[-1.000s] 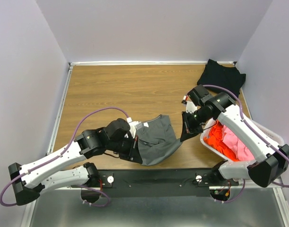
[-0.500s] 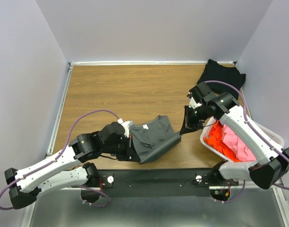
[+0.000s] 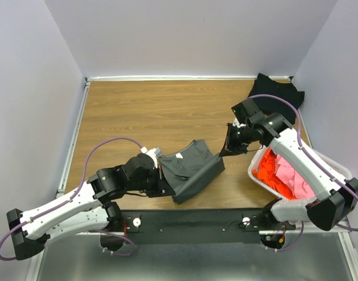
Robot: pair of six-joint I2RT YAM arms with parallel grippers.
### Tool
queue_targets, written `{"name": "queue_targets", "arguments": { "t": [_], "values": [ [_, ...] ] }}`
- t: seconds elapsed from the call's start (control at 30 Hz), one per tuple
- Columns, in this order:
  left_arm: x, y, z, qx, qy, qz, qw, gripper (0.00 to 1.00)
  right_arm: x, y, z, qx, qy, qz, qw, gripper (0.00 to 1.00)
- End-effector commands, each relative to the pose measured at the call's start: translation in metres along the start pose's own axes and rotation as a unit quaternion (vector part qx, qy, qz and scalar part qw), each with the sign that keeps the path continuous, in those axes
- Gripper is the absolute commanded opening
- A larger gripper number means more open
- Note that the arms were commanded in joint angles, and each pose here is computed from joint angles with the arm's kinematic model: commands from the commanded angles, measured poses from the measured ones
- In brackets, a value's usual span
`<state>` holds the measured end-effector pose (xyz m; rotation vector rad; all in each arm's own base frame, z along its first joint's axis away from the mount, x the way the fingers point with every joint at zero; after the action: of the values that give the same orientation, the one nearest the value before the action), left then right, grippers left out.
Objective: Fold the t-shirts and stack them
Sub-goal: Fold the tshirt
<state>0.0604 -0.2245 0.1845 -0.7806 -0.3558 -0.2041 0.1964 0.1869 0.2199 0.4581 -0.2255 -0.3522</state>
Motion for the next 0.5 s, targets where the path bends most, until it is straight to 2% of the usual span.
{"name": "queue_targets", "arguments": {
  "t": [0.0,0.2,0.47],
  "values": [
    [0.012,0.01,-0.005,0.033,-0.037,0.011,0.999,0.0,0.024,0.011,-0.011,-0.006,-0.051,-0.002,0.999,0.02],
    [0.023,0.024,-0.01,0.065,-0.056,0.01,0.996,0.0,0.043,0.02,-0.025,-0.015,-0.072,-0.003,0.997,0.02],
    [0.041,0.054,-0.023,0.107,-0.048,-0.018,0.993,0.0,0.066,0.032,-0.036,-0.018,-0.107,-0.001,0.994,0.01]
  ]
}}
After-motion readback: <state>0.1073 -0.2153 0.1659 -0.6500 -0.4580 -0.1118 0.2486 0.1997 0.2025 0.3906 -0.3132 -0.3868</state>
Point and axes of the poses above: each gripper's point midway between its finger pads, its own z axis back along the fingers, its own y axis along the line the jaws close on, x = y × z, the point moved 2 cm from there along z, back along the fingers, and after that the axes turned 14 degrees about -z, right-handed, at the moved point
